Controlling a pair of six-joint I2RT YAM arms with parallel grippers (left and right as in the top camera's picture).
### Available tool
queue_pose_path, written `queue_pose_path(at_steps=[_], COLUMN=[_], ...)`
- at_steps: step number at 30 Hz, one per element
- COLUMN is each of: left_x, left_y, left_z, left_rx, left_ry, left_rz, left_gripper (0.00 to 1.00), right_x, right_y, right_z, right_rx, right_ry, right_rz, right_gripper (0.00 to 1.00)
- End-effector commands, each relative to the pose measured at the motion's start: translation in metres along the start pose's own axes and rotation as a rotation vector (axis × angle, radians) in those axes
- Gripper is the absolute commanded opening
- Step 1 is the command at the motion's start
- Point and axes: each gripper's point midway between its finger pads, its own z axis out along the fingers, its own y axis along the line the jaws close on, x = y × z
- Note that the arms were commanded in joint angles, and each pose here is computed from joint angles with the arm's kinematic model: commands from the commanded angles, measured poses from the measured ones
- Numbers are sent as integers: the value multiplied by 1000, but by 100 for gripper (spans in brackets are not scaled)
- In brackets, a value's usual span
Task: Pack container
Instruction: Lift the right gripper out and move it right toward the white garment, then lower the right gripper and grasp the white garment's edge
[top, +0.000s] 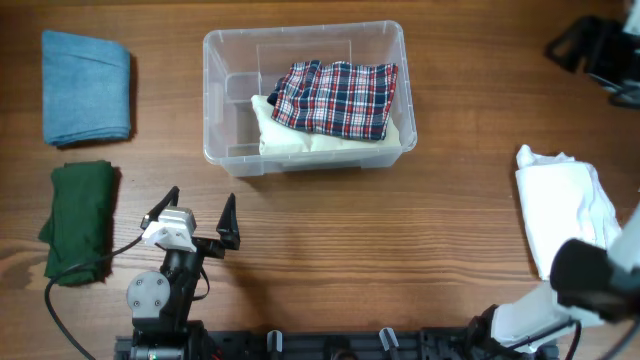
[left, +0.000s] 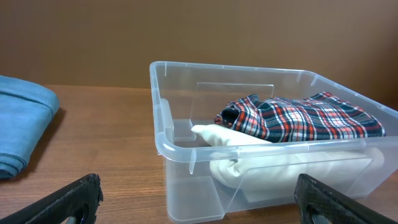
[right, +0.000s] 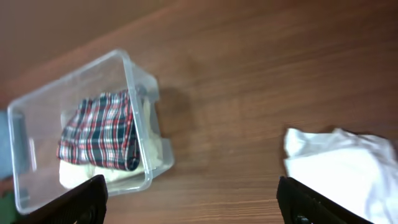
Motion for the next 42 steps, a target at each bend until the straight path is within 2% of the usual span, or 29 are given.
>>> queue_pose_path(at_steps=[1,5,9,17,24,25,36,42], left_x=[2,2,2,2,2,2,2,2], left_y=[0,0,0,0,0,0,0,0], left_z=[0,0,0,0,0,0,0,0], left_rx=[-4,-4,-4,-3,-3,-4,-4,-4], left_ry=[2,1,2,2,2,1,2,2], left_rz=[-6,-6,-6,-6,-6,-6,-6,-6], left_gripper=[100,100,100,100,100,100,100,100], right_x=[12,39,69,120,181,202,259,282], right_y=[-11,-37,-62,-128,-174,-185,-225,-235], right_z=[-66,-105,-107,-68,-18,-1,31,48], right_rx=[61,160,210,283,297,291,327,339], right_ry=[-153,-234,-224,-217,-153,-116,-116,-109], right_rz=[90,201,339,640,835,900,1102,1143], right_gripper=[90,91,91,91,91,91,93,93])
